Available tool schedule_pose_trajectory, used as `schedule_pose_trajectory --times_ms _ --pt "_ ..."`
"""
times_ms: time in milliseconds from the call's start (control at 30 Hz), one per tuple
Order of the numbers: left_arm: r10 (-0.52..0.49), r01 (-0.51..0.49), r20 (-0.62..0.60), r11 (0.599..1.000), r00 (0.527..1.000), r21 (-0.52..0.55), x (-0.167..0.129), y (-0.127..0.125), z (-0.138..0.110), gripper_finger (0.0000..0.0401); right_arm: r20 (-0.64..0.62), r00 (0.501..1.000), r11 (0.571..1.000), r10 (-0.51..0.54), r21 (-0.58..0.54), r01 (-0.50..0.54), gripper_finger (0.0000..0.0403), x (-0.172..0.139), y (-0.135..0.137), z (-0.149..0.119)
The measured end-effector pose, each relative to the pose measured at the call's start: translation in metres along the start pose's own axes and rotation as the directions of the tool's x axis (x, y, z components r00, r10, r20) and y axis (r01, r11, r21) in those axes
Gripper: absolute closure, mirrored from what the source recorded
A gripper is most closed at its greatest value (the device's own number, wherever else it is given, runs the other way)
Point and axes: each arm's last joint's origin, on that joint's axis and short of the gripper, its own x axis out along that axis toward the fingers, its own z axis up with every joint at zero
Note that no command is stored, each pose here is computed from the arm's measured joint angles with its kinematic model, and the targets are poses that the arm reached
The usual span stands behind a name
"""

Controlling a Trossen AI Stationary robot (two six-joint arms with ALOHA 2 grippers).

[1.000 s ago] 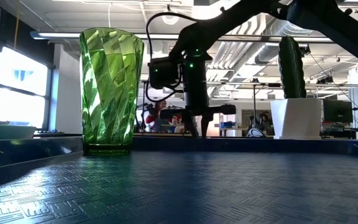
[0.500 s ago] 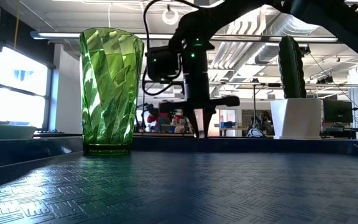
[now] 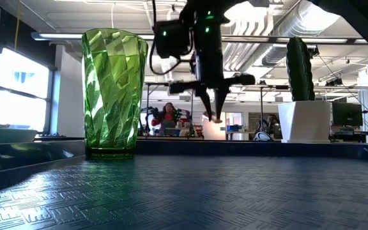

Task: Pick and place plate/cup/fork/spoon on tray
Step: Put the yellow spoon on the blue tray to the left of the orange fork

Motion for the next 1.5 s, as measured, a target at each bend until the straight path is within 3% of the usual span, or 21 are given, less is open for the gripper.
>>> schedule_pose_trajectory --times_ms 267,733,867,1100,1300,1500 --pt "-0.009 0.009 -0.001 1.0 1.0 -0.001 0.0 0.0 0.0 0.0266 0.111 0.992 0.998 0.054 -0.031 -0.051 0.0384 -0.045 -0.017 -0.006" --pt "-0.012 0.011 -0.007 0.996 1.0 -0.084 0.0 0.0 -0.001 0.0266 0.271 0.959 0.997 0.078 -0.044 -0.069 0.0384 -0.122 -0.075 -0.018" --pt "-0.012 0.011 -0.007 0.996 1.0 -0.09 0.0 0.0 -0.001 0.0266 0.309 0.942 0.991 0.131 -0.047 -0.123 0.0384 -0.137 -0.086 -0.026" --pt "-0.012 0.011 -0.007 0.992 1.0 -0.123 0.0 0.0 -0.001 0.0266 0.311 0.937 0.987 0.158 -0.079 -0.14 0.0384 -0.142 -0.09 -0.041" --pt "-0.012 0.011 -0.007 0.992 1.0 -0.128 0.0 0.0 -0.001 0.0266 0.251 0.962 0.992 0.107 -0.095 -0.086 0.0384 -0.127 -0.096 -0.063" --pt "-0.011 0.01 -0.01 0.992 1.0 -0.127 0.001 -0.001 0.0 0.0266 0.174 0.983 0.998 0.059 -0.042 -0.053 0.0373 -0.117 -0.116 -0.086"
